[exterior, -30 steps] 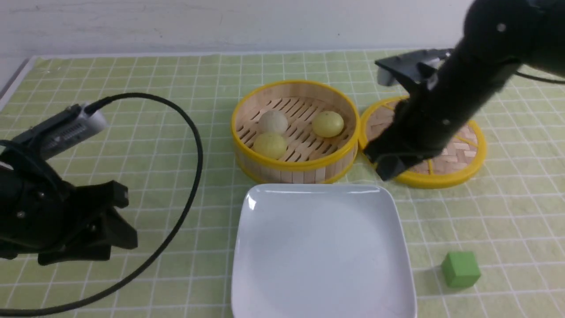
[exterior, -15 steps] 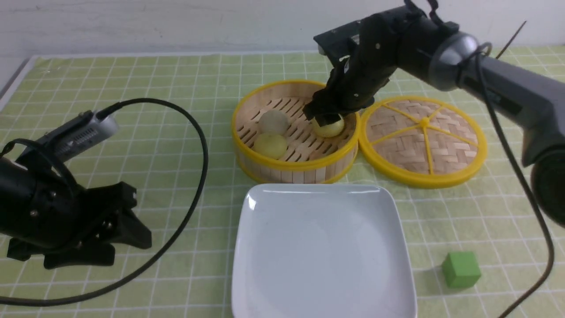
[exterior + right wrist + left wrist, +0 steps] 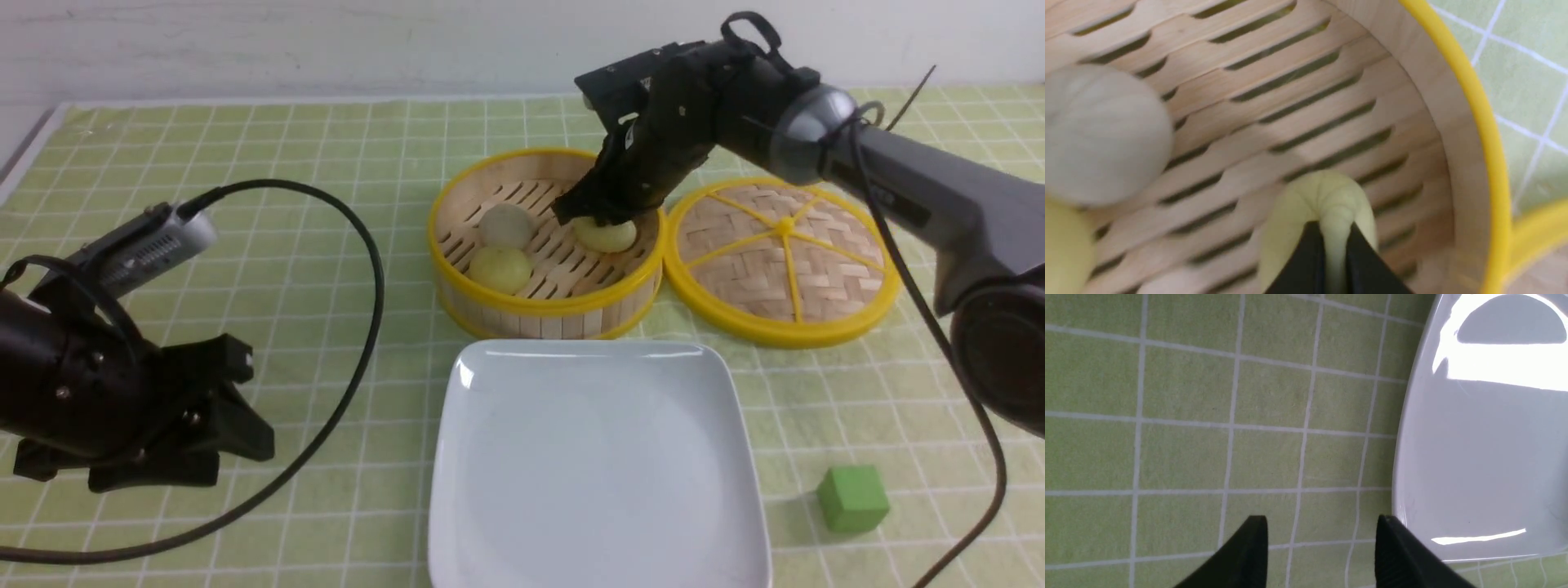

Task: Put the steamed buns into the plate on the green tablecloth.
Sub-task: 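Move the steamed bun from the bamboo steamer onto the white plate with the right gripper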

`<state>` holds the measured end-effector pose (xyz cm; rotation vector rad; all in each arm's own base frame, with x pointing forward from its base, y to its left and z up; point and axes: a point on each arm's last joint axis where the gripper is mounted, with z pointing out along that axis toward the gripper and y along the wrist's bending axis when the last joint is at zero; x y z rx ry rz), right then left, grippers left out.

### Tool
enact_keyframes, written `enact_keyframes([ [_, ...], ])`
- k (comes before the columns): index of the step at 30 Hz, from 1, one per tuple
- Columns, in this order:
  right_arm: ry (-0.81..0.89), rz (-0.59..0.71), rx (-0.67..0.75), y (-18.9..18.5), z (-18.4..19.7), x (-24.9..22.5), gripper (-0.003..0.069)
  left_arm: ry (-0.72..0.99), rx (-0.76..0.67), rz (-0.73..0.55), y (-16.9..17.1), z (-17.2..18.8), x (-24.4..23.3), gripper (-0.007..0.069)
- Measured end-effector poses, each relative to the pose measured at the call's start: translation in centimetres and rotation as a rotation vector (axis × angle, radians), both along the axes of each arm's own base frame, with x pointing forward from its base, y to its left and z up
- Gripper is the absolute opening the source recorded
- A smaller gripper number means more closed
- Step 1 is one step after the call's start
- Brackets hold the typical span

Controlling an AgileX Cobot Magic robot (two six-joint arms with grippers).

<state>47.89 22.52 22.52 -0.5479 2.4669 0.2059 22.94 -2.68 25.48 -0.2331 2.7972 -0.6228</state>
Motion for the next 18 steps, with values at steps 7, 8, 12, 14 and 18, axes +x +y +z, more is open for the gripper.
enact_keyframes([
  [7, 0.116, 0.029, 0.032, -2.7, 12.0, -7.6, 0.0014, 0.064, -0.023, 0.014, -0.2, -0.1, -0.5, 0.033],
  [8, 0.125, 0.03, 0.034, -2.8, 12.0, -7.9, 0.0014, 0.064, -0.023, 0.014, -0.2, -0.1, -0.5, 0.0328],
  [12, 0.304, 0.049, 0.115, -3.5, 10.9, -12.4, 0.0014, 0.06, -0.023, 0.016, -0.1, -0.1, -0.4, 0.0299],
  [14, 0.405, 0.017, 0.136, -3.5, 6.6, -13.3, 0.0014, 0.047, -0.015, 0.018, -0.1, -0.1, -0.3, 0.0291],
  [18, 0.447, -0.017, 0.179, -3.3, -1.0, -13.5, 0.0048, -0.011, 0.022, -0.007, 0.2, 0.0, 0.1, 0.0279],
])
